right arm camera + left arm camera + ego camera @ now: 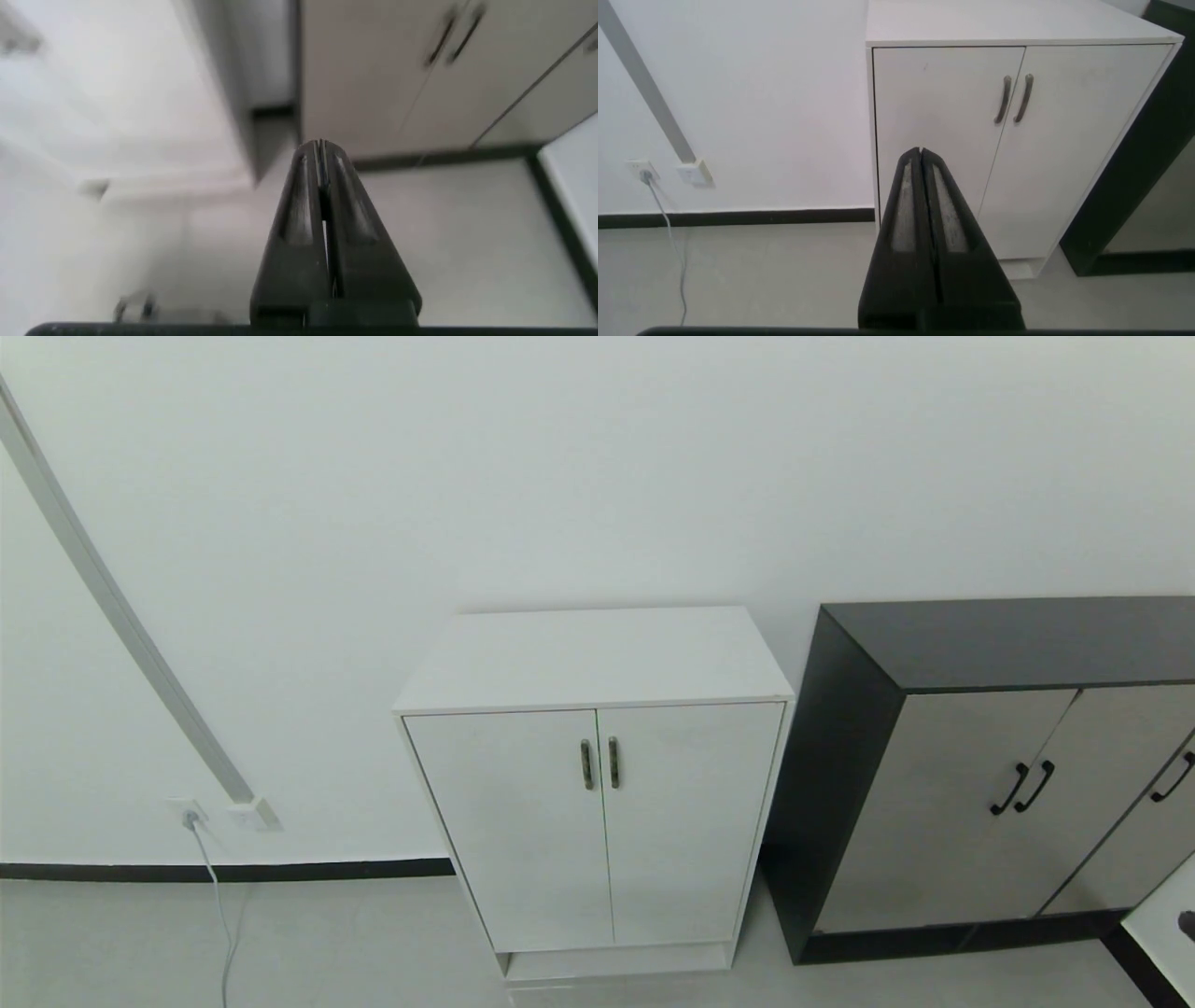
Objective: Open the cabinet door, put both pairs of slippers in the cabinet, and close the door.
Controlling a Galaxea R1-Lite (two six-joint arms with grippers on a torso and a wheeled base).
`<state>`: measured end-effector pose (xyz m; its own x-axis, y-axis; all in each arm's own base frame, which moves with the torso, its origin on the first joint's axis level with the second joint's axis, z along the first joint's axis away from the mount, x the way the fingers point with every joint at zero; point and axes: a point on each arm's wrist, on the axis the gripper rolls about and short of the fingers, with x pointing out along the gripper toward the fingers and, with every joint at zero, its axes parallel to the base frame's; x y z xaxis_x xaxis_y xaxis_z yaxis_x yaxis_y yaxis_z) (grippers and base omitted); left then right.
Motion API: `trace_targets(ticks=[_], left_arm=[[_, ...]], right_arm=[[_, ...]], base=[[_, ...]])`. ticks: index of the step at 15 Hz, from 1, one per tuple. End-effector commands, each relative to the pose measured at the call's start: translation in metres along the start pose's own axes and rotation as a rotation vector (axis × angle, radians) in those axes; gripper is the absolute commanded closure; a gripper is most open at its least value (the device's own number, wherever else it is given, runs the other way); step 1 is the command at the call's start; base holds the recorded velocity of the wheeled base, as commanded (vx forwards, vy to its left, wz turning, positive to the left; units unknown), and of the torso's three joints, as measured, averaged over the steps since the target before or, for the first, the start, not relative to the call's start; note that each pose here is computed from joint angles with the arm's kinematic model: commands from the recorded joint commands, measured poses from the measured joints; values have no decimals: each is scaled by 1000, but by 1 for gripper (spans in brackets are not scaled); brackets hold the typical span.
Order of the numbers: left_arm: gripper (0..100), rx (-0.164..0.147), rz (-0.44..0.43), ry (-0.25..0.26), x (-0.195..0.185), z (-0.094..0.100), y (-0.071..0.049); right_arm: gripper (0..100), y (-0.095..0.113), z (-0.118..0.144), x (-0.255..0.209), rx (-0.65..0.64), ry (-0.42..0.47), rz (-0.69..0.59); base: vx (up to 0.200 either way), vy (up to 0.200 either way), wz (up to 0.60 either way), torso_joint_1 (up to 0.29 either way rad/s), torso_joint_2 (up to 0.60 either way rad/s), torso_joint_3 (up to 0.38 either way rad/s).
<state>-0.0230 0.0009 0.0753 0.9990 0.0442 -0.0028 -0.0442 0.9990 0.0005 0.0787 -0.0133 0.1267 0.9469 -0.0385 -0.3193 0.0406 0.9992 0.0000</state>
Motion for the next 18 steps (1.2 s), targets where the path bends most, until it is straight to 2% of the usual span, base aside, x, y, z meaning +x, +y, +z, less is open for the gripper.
trace_targets(ticks=[1, 7, 10, 14, 18], left_arm=[[100, 1, 0, 2, 0, 0, 0], [100, -3, 5, 2, 0, 0, 0], [100, -3, 11, 2, 0, 0, 0], [100, -3, 11, 2, 0, 0, 0], [100, -3, 11, 2, 0, 0, 0]], right_arm=[[100, 7, -19, -34, -11, -51, 22], [100, 13, -64, -51, -80, 39, 68], [100, 14, -65, -54, -64, 19, 77], [100, 15, -68, -65, -80, -125, 136], [100, 15, -71, -75, 56, -240, 181]], base=[[0, 0, 0, 0, 0, 0], [0, 0, 0, 0, 0, 0], [0, 0, 0, 0, 0, 0], [0, 0, 0, 0, 0, 0], [0, 0, 0, 0, 0, 0]])
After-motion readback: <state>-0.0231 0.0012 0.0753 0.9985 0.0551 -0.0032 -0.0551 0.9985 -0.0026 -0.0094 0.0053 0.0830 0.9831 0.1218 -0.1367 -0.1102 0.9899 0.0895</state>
